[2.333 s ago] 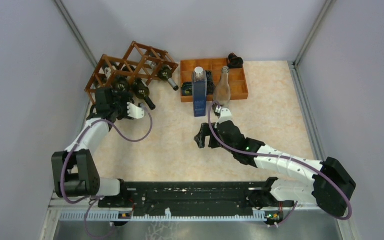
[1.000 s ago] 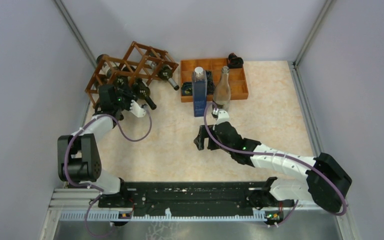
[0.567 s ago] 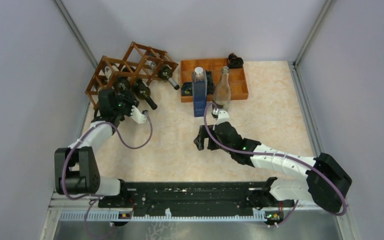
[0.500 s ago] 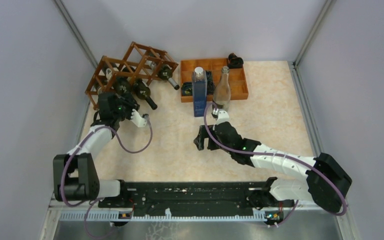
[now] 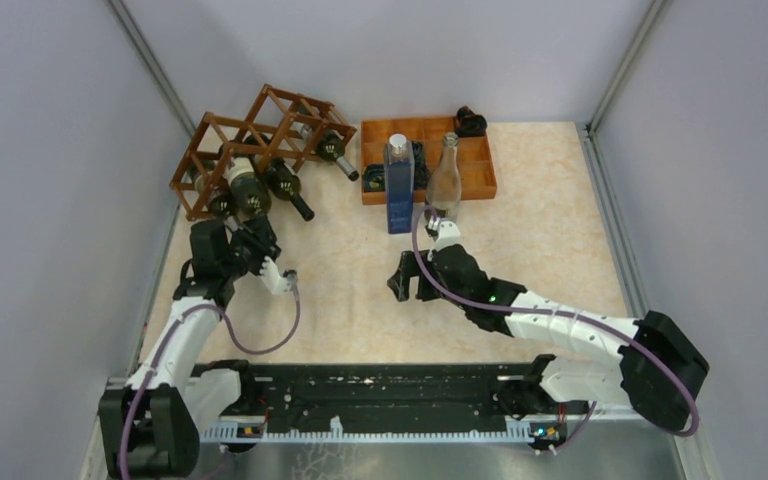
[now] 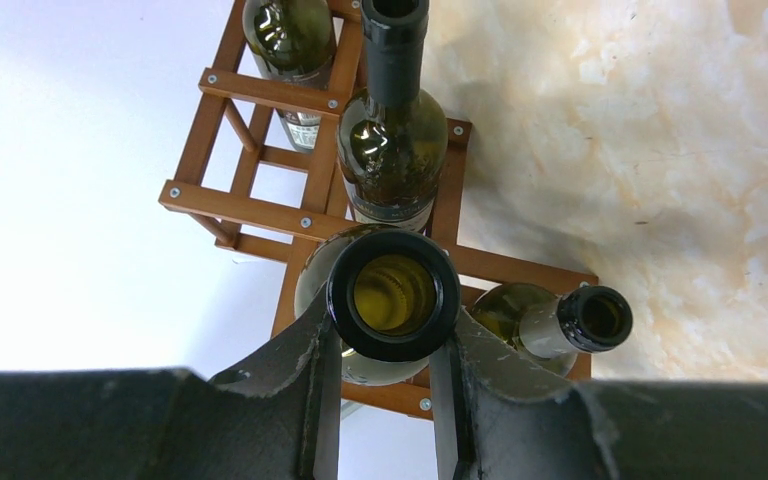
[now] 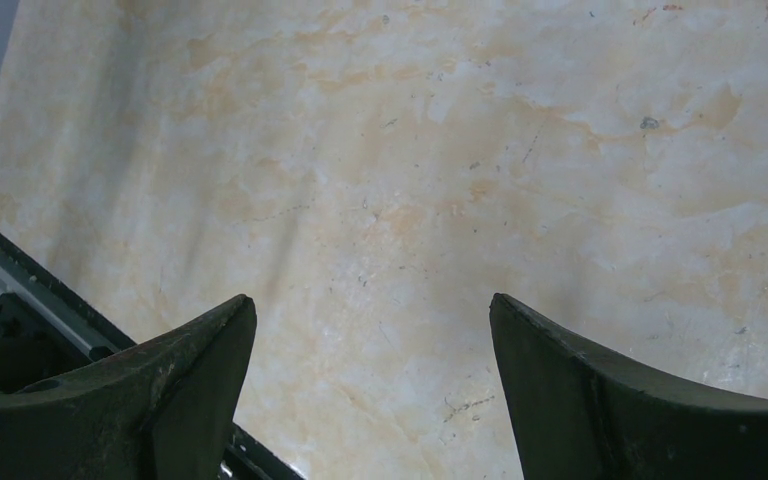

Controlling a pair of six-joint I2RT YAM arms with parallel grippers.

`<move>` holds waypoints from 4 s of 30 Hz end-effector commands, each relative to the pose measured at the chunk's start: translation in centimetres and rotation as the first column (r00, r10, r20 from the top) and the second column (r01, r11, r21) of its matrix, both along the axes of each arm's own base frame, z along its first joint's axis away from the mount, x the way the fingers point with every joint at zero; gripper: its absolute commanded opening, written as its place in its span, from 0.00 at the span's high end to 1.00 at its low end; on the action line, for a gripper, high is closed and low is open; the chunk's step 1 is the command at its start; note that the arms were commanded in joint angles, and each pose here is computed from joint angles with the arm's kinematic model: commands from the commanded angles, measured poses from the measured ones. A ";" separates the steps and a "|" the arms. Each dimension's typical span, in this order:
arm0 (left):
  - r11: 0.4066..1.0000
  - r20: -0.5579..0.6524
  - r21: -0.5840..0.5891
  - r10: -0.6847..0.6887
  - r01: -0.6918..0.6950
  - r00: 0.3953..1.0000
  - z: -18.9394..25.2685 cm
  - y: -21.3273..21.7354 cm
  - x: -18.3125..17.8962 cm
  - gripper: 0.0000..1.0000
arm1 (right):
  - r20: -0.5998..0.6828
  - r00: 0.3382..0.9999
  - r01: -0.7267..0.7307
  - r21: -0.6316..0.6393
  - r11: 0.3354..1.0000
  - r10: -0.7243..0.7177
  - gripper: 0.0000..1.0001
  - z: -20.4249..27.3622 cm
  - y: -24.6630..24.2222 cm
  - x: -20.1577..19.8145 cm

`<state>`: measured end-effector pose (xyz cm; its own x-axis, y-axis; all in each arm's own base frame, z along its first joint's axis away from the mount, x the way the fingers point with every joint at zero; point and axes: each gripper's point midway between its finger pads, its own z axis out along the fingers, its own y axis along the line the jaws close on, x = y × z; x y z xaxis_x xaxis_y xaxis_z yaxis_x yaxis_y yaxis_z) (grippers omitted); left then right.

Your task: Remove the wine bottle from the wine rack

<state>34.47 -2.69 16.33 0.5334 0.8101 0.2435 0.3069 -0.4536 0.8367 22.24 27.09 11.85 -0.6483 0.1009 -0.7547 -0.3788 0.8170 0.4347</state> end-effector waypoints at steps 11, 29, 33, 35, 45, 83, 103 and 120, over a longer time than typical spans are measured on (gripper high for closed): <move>0.994 -0.112 0.023 -0.102 0.105 0.988 -2.3 -1.3 -6.7 1.00 | 0.044 0.999 -0.012 0.087 0.996 0.008 0.14 2.4 0.6 -0.2; 0.971 -0.038 0.092 -0.218 0.220 0.975 -0.3 -2.8 -10.8 1.00 | 0.038 0.999 -0.029 0.095 0.995 0.025 0.14 2.5 0.7 -0.6; 0.952 -0.005 0.118 -0.283 0.282 0.959 -0.1 -3.7 -11.3 1.00 | 0.039 0.999 -0.030 0.099 0.995 0.026 0.14 2.6 0.7 -0.7; 0.941 0.021 0.121 -0.322 0.317 0.947 0.5 -4.3 -11.4 1.00 | 0.042 0.999 -0.029 0.098 0.995 0.025 0.14 2.7 0.6 -0.7; 0.853 0.076 -0.036 -0.518 0.521 0.852 5.6 -8.5 -13.2 1.00 | 0.111 0.993 -0.055 0.066 0.996 0.047 0.08 4.0 0.0 -0.6; 0.602 -0.337 -0.785 -0.612 0.145 0.716 14.7 -12.6 -19.7 1.00 | 0.656 0.506 -0.650 -0.136 0.748 0.559 0.01 13.7 9.9 -3.0; 0.555 -0.497 -0.826 -0.636 -0.098 0.591 11.4 -12.9 -19.6 1.00 | 0.670 0.370 -0.807 -0.112 0.580 0.644 0.01 11.5 16.8 -6.4; 0.510 -0.541 -0.829 -0.622 -0.230 0.566 10.3 -13.0 -19.1 1.00 | 0.689 0.455 -0.742 -0.058 0.668 0.565 0.01 9.0 22.6 -3.6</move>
